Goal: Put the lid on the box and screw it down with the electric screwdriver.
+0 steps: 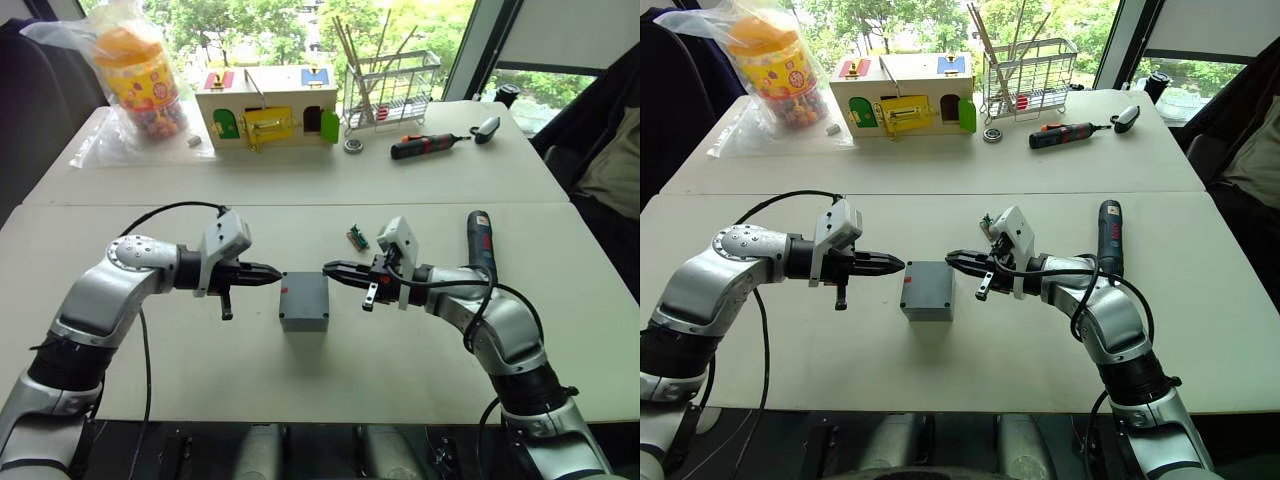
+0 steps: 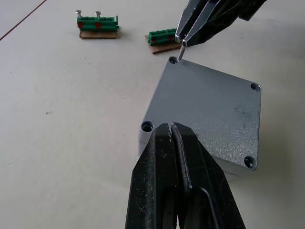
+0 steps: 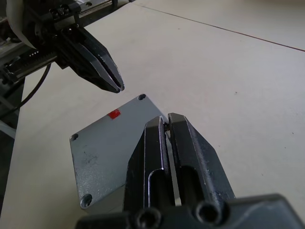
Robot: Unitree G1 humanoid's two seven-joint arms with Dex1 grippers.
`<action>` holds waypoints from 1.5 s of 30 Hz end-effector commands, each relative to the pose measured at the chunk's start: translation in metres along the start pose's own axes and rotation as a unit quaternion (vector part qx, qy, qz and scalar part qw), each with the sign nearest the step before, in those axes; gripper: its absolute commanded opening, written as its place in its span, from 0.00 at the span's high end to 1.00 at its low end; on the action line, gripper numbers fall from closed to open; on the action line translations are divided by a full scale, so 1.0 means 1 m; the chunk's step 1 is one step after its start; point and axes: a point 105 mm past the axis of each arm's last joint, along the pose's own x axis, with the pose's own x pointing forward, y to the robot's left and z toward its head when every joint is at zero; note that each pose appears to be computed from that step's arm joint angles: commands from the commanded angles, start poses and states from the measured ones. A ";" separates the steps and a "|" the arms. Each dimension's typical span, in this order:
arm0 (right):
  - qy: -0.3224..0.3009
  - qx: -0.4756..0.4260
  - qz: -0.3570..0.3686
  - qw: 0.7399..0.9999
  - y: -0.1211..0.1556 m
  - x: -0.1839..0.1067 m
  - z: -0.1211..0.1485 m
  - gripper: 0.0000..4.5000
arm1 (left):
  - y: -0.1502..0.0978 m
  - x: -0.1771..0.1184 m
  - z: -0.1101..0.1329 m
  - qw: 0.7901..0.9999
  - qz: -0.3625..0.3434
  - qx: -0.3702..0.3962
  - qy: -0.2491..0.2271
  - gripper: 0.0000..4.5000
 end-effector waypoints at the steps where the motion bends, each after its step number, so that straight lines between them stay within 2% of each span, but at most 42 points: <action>1: -0.016 -0.021 0.003 1.000 0.000 0.003 0.009 0.98 | 0.000 -0.003 0.010 1.000 0.004 0.016 -0.014 1.00; 12: -0.005 -0.026 -0.007 1.000 -0.004 0.006 0.002 0.98 | -0.001 0.003 0.015 0.999 0.000 0.020 -0.026 1.00; 15: -0.007 -0.026 -0.003 1.000 -0.003 0.006 0.003 0.80 | 0.000 0.003 0.019 0.999 -0.001 0.022 -0.033 1.00; 20: -0.037 -0.041 -0.044 0.997 -0.014 -0.006 0.024 0.25 | 0.005 0.012 0.031 0.998 0.002 0.031 -0.057 1.00; 24: -0.055 -0.027 -0.120 0.991 -0.035 -0.031 0.045 0.25 | 0.009 0.022 0.050 0.995 -0.006 0.038 -0.091 1.00; 26: -0.040 0.001 -0.153 0.987 -0.048 -0.056 0.057 0.25 | 0.010 0.030 0.061 0.993 -0.020 0.049 -0.104 1.00; 28: -0.026 -0.010 -0.174 0.984 -0.055 -0.074 0.068 0.25 | 0.012 0.033 0.068 0.992 -0.029 0.061 -0.109 1.00; 31: 0.010 -0.048 -0.209 0.977 -0.067 -0.102 0.079 0.05 | 0.013 0.032 0.079 0.989 -0.044 0.076 -0.121 1.00; 32: 0.038 -0.045 -0.229 0.972 -0.073 -0.113 0.077 0.01 | 0.013 0.031 0.080 0.988 -0.050 0.083 -0.119 1.00; 35: 0.124 0.002 -0.302 0.945 -0.094 -0.146 0.059 0.01 | 0.009 0.031 0.078 0.987 -0.068 0.109 -0.099 1.00; 38: 0.211 0.085 -0.346 0.910 -0.100 -0.179 0.031 0.01 | 0.001 0.031 0.075 0.983 -0.089 0.136 -0.080 1.00; 41: 0.247 0.164 -0.345 0.891 -0.096 -0.192 0.015 0.01 | -0.005 0.034 0.071 0.981 -0.096 0.155 -0.065 1.00; 45: 0.267 0.214 -0.342 0.875 -0.097 -0.197 0.004 0.01 | -0.006 0.036 0.071 0.983 -0.075 0.153 -0.072 1.00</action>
